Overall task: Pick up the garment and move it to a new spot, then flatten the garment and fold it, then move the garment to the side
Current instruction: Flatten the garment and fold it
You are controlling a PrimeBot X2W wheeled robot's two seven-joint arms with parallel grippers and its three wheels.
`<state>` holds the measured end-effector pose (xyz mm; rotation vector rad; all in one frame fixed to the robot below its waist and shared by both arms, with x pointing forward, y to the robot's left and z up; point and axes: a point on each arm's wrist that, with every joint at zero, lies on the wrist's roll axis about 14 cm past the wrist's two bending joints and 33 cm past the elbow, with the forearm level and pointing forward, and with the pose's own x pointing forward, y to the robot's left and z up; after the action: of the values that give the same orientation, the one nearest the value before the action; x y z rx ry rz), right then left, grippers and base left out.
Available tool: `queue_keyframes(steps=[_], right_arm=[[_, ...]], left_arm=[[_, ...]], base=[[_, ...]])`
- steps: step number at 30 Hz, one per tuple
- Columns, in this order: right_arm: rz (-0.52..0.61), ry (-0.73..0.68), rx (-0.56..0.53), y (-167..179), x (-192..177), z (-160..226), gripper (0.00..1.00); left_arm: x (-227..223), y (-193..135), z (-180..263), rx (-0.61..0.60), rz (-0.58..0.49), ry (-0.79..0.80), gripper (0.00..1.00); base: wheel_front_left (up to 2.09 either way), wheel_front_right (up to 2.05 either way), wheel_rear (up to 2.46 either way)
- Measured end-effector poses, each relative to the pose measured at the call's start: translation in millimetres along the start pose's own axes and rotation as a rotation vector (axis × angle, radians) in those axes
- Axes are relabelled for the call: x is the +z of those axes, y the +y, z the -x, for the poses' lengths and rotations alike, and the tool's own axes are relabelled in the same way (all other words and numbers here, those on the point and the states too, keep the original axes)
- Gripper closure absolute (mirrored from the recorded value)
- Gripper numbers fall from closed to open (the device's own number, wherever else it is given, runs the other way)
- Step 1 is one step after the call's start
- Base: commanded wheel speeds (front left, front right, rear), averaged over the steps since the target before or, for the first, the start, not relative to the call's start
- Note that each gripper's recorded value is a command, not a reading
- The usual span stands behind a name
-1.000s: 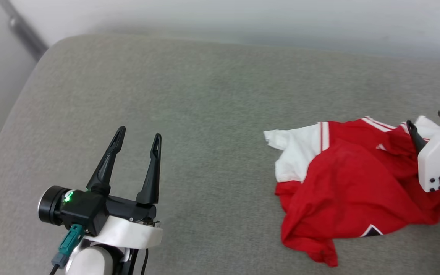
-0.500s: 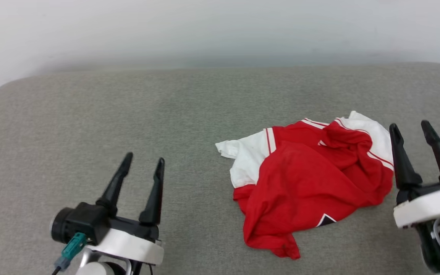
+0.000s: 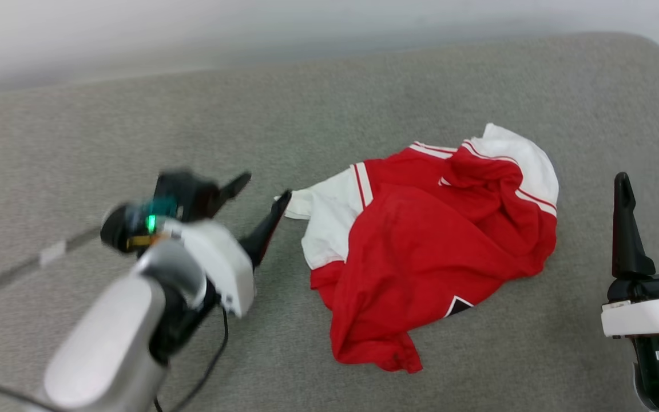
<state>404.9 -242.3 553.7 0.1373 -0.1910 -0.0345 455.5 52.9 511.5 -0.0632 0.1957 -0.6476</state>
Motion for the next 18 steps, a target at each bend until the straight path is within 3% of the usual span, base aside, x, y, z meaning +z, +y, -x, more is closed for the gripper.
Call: queue_keyframes(steps=[5, 9, 18], right_arm=[[0.035, 0.048, -0.028, -9.7, -18.6, -0.6, 0.0], [0.046, 0.074, -0.068, -21.3, -30.7, 0.3, 0.0], [0.071, 0.153, -0.125, -38.9, -60.0, 8.9, 0.0]], left_arm=[[-4.1, 12.4, -41.8, -0.07, -0.09, 0.237, 0.0], [-26.3, 18.6, -62.1, -0.111, -0.058, 0.439, 0.0], [-92.7, 27.4, -71.9, -0.158, -0.093, 0.787, 0.0]], base=[[0.0, 0.0, 0.0], [0.0, 0.0, 0.0], [0.0, 0.0, 0.0]])
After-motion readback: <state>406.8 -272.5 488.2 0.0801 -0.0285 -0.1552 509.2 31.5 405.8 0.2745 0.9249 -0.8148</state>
